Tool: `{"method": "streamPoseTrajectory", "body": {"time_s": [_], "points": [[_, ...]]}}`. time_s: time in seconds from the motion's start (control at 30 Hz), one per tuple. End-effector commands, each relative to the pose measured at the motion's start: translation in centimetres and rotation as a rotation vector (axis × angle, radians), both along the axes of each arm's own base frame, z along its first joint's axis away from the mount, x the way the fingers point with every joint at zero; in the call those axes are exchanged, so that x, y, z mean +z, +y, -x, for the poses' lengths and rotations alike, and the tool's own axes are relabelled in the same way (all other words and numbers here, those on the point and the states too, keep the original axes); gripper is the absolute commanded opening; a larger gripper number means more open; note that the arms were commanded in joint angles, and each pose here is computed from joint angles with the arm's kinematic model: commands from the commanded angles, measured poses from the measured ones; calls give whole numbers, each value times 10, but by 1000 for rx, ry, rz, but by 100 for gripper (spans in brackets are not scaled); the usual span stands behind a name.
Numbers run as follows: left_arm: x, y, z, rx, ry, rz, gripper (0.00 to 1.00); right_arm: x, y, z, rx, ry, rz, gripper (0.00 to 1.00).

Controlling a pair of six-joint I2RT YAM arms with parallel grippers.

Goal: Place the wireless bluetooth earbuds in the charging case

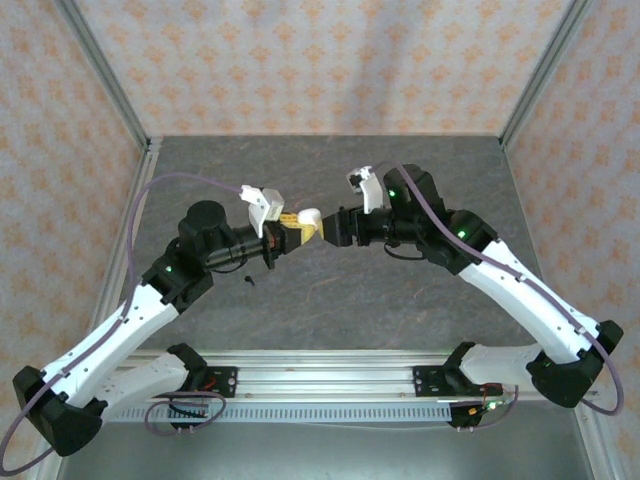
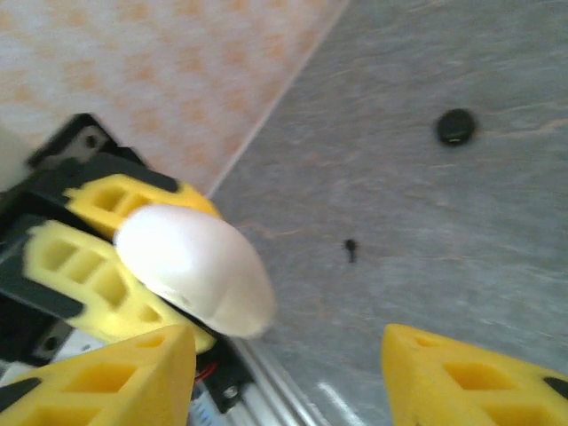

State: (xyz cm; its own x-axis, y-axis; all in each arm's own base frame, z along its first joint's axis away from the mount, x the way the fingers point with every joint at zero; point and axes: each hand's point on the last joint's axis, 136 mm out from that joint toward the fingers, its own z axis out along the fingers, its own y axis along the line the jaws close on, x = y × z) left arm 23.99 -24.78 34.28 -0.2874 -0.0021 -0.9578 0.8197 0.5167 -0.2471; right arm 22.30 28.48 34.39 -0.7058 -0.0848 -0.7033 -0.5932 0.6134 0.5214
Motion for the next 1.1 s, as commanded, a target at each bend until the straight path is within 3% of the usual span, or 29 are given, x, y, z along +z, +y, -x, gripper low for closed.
{"method": "streamPoseTrajectory", "body": {"time_s": [0.0,0.17,0.37,0.7,0.9,1.07], "points": [[20,7,-16,83,-60,11,0,25,-44,-19,-178,-144,66,60],[-7,7,-39,142,-23,-76,0,31,-87,-43,-383,-195,71,65],[-48,-3,-78,177,98,-159,0,-10,-127,-69,-550,-46,82,68],[-158,-1,-177,325,471,-223,0,-70,-142,-100,-621,190,-24,68],[-223,-8,-205,332,636,-302,0,-95,-142,-118,-608,293,-63,63],[-277,-1,-218,374,782,-356,8,-108,-144,-125,-606,335,-77,59]]}}
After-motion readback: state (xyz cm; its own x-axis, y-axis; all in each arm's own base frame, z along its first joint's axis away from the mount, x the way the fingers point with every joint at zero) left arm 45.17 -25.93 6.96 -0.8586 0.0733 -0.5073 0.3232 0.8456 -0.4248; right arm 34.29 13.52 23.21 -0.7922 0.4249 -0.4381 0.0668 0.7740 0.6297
